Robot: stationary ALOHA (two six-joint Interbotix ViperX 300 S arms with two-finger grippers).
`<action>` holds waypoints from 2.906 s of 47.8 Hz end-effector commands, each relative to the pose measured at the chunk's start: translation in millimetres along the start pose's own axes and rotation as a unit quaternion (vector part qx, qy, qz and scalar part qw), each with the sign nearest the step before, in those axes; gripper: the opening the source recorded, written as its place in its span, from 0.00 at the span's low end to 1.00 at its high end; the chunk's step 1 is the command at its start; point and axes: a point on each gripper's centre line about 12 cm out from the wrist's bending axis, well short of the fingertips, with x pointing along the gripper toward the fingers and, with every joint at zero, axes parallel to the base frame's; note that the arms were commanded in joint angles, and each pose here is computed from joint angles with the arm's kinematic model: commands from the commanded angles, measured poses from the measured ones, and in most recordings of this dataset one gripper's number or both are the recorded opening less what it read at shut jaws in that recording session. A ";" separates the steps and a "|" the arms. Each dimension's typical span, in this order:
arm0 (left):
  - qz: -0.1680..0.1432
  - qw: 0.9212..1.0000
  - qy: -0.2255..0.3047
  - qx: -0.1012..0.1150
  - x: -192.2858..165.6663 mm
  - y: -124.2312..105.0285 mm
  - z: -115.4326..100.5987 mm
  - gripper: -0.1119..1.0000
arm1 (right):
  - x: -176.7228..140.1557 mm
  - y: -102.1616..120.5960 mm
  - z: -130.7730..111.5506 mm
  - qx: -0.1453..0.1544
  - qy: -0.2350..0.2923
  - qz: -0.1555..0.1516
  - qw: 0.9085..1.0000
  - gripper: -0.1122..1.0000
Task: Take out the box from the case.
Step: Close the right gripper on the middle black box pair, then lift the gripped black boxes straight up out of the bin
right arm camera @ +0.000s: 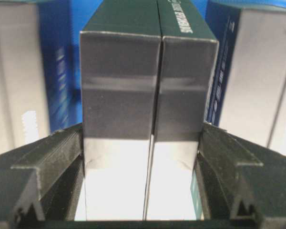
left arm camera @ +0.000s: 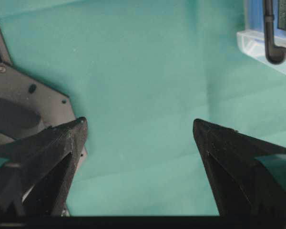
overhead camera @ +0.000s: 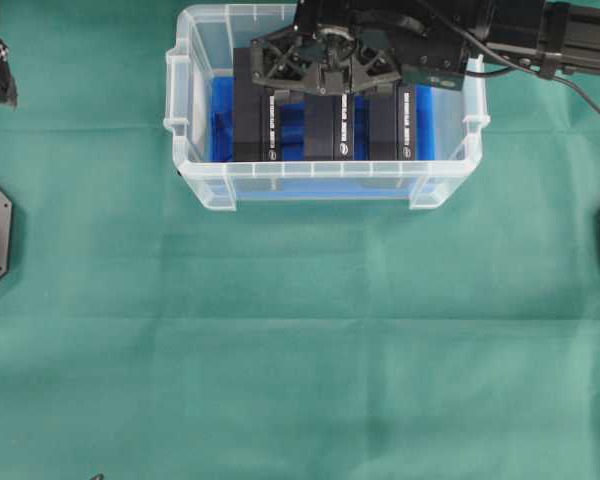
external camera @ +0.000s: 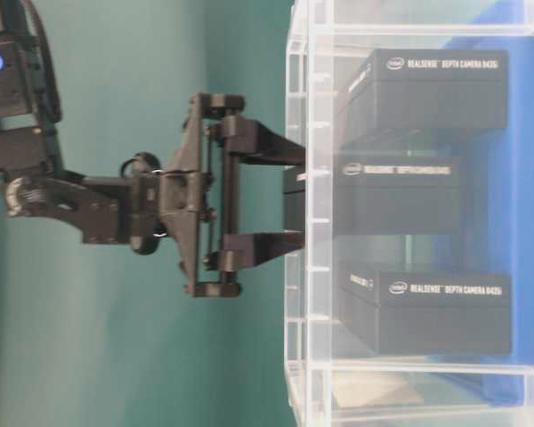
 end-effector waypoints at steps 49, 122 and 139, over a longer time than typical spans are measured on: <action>-0.004 1.000 -0.005 -0.004 -2.4 -1.2 2.0 0.99 | -165.4 -14.8 12.7 0.000 -0.027 0.053 0.998 0.70; -0.006 1.000 -0.007 -0.004 -2.3 -1.3 2.3 0.99 | -172.6 -17.0 12.6 0.002 -0.032 0.054 0.998 0.70; -0.006 1.000 -0.007 -0.004 -2.3 -1.3 2.3 0.99 | -171.9 -16.7 13.3 0.003 -0.034 0.052 0.998 0.70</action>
